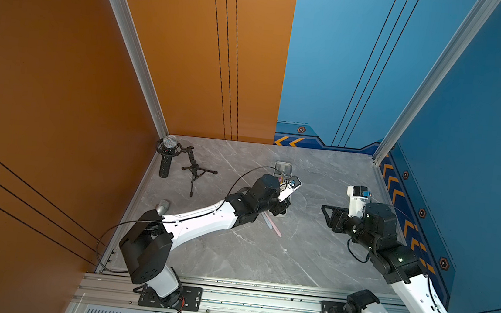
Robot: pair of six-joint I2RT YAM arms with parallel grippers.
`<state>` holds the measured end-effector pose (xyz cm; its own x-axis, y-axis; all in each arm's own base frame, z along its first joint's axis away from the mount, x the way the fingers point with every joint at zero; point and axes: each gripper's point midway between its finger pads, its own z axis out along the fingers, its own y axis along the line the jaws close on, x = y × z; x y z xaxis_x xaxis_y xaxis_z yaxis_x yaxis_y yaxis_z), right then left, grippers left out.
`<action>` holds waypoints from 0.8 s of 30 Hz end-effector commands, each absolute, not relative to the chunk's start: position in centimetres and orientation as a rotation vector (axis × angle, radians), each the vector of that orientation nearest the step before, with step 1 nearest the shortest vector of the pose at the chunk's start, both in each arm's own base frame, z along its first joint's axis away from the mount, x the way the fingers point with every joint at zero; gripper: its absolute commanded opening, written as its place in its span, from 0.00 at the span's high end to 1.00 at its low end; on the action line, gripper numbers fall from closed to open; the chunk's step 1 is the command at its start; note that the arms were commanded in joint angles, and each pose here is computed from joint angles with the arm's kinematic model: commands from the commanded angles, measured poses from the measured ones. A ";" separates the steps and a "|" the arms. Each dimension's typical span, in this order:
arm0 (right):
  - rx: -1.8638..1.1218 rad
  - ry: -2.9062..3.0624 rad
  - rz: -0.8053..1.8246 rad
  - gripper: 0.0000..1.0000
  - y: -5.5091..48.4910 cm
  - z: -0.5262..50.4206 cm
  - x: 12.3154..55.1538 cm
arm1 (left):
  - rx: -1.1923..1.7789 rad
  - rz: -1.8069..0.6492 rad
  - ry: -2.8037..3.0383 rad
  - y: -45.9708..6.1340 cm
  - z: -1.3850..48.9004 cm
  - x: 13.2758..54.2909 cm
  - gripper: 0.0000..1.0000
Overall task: Place the toothbrush into the toothbrush holder
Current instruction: Place the toothbrush in the toothbrush holder.
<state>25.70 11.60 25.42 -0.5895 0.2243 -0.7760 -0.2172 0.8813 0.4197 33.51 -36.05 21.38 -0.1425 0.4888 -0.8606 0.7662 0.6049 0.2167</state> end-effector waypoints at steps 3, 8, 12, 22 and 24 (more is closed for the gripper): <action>0.025 2.144 0.632 0.48 11.5 24.8 25.3 | 1.039 -0.370 1.869 -36.6 20.1 34.4 1.00; 0.045 2.155 0.638 0.48 11.3 24.5 25.4 | 1.047 -0.382 1.915 -36.5 19.1 35.1 1.00; 0.058 2.169 0.641 0.48 11.1 24.0 25.6 | 1.056 -0.388 1.936 -36.6 18.4 35.3 1.00; 0.086 2.180 0.664 0.48 10.7 23.7 25.8 | 1.080 -0.427 1.961 -37.1 18.0 35.6 1.00; 0.090 2.182 0.669 0.48 10.7 23.7 25.8 | 1.091 -0.427 1.967 -37.1 18.0 35.7 1.00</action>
